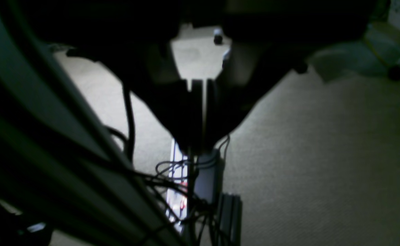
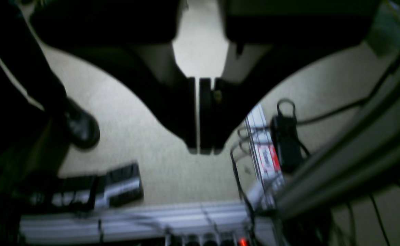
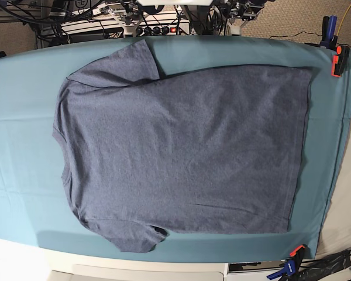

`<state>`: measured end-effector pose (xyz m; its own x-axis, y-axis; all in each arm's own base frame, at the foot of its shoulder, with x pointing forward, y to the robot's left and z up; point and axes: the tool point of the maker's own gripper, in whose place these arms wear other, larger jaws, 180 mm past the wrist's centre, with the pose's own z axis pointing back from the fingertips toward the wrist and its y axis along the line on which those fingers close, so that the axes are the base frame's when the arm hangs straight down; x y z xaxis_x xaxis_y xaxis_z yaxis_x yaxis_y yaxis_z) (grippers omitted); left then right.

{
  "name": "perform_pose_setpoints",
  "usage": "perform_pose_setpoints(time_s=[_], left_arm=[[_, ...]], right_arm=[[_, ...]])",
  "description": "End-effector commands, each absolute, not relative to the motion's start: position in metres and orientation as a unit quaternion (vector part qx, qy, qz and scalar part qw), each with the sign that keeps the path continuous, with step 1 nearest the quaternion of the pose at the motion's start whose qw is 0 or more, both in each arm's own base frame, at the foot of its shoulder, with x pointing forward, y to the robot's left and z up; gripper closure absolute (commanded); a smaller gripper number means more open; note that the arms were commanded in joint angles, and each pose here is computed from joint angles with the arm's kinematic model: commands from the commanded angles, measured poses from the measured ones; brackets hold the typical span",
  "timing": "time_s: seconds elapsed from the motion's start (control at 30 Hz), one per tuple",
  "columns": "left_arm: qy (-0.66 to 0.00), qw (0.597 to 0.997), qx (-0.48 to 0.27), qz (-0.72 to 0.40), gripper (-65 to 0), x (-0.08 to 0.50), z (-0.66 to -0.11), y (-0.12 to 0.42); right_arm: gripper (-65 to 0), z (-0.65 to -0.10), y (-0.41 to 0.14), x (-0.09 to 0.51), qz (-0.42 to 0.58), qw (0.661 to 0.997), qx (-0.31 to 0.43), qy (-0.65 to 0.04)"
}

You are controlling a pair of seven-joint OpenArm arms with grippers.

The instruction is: Fold the T-shirt properly

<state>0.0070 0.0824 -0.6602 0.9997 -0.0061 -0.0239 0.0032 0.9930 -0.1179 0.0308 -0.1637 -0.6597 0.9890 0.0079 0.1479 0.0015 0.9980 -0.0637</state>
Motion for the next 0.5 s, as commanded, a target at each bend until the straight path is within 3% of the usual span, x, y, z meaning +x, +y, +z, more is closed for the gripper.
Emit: perform_pose_setpoints(time_s=[0.0,0.23,0.47], left_arm=[[0.025,0.998,-0.064,0.007,-2.0,-0.011,-0.659,0.08],[0.012,0.997,-0.068,0.017,-2.0,-0.067,-0.641,0.088],[-0.034,0.998,-0.061,0.004,-2.0,-0.074,-0.613,0.109]], right_arm=[[-2.6,-0.658,-0.171,0.027,0.0,0.996,-0.039,-0.081],[-2.6,-0.635,-0.182,-0.018,0.015,0.993,-0.053,-0.103],[-2.6,-0.601,-0.219,-0.033,0.047,0.986,-0.083,-0.138]])
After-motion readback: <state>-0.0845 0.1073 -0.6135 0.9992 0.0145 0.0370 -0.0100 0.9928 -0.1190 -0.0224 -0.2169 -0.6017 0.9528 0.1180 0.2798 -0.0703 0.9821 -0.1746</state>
